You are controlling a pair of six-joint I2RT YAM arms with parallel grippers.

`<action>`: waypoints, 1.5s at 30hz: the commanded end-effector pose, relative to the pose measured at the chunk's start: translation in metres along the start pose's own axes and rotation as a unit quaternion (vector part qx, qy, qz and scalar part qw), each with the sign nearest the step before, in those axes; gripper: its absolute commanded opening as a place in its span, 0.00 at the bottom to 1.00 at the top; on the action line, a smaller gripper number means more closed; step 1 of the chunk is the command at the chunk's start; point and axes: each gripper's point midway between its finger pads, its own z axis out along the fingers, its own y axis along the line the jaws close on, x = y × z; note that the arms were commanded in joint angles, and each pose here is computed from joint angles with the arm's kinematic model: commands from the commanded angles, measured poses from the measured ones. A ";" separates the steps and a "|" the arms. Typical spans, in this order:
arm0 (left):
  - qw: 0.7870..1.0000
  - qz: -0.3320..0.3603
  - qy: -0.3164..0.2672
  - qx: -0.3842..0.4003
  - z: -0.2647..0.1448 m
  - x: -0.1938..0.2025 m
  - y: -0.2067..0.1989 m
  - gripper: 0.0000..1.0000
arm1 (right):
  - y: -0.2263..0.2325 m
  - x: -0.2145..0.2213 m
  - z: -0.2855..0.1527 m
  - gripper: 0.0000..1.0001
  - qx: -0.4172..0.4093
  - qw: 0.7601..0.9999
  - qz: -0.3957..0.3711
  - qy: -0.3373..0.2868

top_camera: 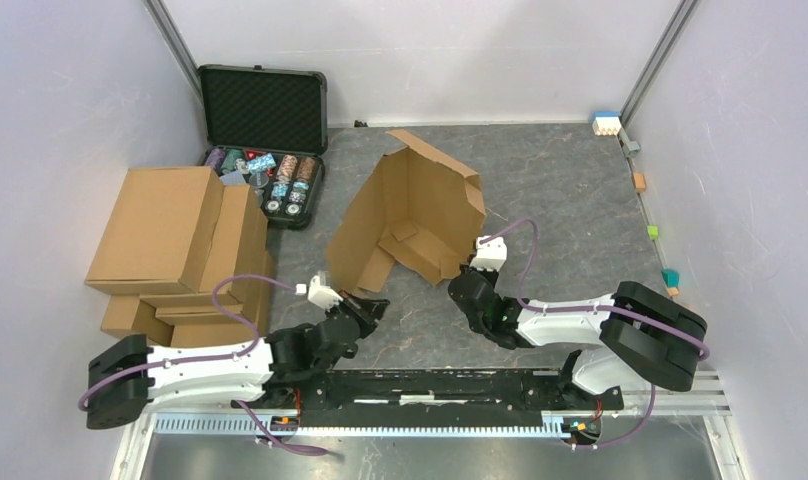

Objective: Fold the paper box

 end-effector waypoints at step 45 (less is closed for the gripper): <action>0.975 0.223 -0.008 0.018 0.053 0.063 0.000 0.02 | 0.005 -0.020 -0.003 0.00 -0.002 0.999 0.020 -0.027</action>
